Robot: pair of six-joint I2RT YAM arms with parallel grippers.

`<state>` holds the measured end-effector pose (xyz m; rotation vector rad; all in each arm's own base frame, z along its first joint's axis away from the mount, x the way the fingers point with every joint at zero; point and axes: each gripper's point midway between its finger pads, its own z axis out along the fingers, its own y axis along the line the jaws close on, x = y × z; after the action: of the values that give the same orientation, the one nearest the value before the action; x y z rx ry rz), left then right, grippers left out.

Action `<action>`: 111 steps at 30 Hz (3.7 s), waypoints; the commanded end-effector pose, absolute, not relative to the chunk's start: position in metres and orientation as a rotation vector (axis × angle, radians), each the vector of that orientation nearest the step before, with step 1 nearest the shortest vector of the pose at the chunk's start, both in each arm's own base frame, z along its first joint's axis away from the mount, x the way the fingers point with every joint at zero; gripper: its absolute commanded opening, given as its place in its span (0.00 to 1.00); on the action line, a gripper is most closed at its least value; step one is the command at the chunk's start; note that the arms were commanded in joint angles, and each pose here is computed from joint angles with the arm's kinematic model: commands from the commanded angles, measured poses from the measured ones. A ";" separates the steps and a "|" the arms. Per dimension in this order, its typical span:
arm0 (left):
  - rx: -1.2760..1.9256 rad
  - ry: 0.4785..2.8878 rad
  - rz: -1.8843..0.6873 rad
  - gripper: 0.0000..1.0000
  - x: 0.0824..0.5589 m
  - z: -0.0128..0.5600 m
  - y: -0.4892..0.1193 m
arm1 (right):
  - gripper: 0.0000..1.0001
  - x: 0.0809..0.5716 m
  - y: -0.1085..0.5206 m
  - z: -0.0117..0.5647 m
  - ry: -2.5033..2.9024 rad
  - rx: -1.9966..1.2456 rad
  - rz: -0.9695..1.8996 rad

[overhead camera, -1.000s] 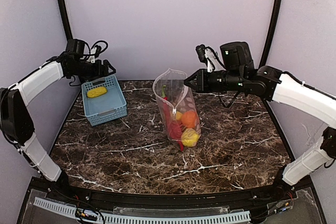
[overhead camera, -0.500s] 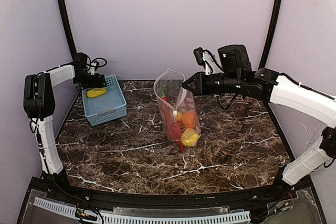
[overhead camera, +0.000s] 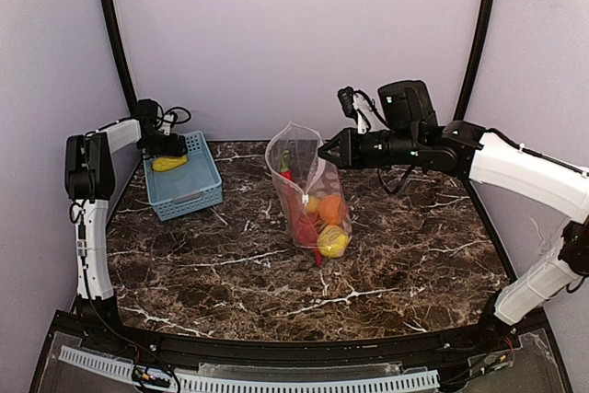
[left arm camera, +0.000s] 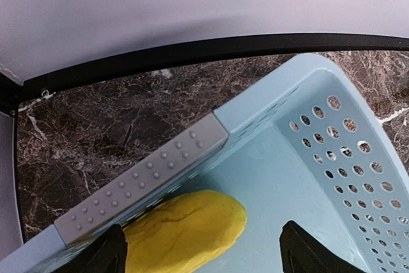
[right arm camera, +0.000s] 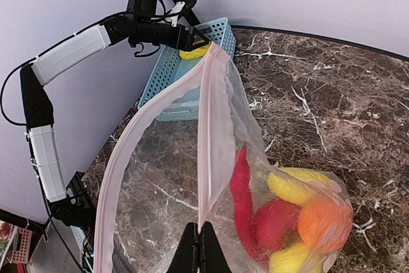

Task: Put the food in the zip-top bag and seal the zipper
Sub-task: Move the fake fruit to the bin, then pick up the fake fruit from the bin.

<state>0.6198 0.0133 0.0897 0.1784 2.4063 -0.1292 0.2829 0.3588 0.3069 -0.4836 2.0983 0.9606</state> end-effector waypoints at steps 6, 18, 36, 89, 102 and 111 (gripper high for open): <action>0.149 2.494 -0.192 0.83 0.604 0.076 0.012 | 0.00 0.284 0.364 0.301 2.117 -0.474 0.979; 0.137 2.542 -0.318 0.83 0.568 0.097 -0.039 | 0.00 0.273 0.356 0.308 2.077 -0.471 1.023; 0.131 2.507 -0.235 0.85 0.554 0.116 -0.019 | 0.00 0.267 0.347 0.313 2.059 -0.460 1.030; 0.001 2.767 -0.155 0.57 0.525 0.056 -0.035 | 0.00 0.269 0.360 0.311 2.060 -0.478 1.063; 0.026 2.707 -0.162 0.47 0.527 0.081 -0.036 | 0.00 0.269 0.361 0.310 2.063 -0.480 1.068; 0.095 2.348 -0.268 0.45 0.521 0.205 -0.061 | 0.00 0.269 0.361 0.312 2.058 -0.480 1.068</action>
<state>0.5224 -0.0408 0.0880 0.0212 2.6577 -0.1934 0.2680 0.3564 0.2997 -0.4822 2.1012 1.0453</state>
